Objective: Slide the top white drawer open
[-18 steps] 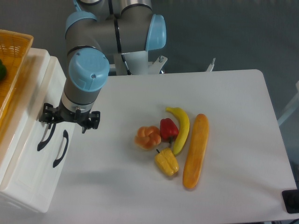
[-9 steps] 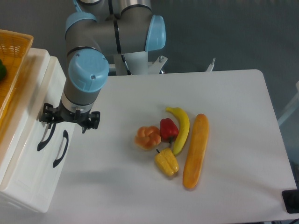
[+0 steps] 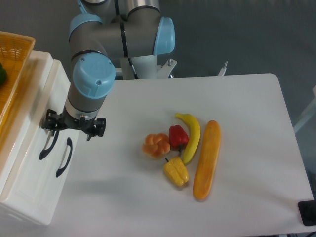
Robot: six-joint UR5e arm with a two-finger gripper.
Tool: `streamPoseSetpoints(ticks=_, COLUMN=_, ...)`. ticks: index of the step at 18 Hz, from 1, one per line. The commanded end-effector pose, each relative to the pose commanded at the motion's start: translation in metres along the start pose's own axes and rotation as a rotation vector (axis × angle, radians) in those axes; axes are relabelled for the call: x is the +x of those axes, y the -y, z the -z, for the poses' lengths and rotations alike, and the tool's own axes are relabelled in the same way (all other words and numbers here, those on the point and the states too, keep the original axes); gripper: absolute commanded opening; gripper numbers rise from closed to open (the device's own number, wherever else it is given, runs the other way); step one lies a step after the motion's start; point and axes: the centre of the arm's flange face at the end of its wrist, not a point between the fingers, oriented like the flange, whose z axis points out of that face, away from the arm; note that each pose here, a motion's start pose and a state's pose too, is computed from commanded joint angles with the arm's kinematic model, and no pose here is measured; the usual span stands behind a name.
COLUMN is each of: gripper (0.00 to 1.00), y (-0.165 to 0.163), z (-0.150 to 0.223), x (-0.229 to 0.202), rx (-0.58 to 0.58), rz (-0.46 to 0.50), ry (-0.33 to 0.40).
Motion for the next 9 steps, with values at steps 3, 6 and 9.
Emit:
streamPoseSetpoints(ticks=3, gripper=1.0, y=0.0013, z=-0.0036, x=-0.0007, rx=-0.005, rz=0.0, ry=-0.001)
streamPoseSetpoints(ticks=6, gripper=1.0, y=0.001, z=-0.0028, x=-0.0004, rx=-0.004, rz=-0.002, ry=0.001)
streamPoseSetpoints(ticks=9, gripper=1.0, y=0.0023, z=-0.0061, x=-0.002, rx=-0.009, rz=0.002, ry=0.0)
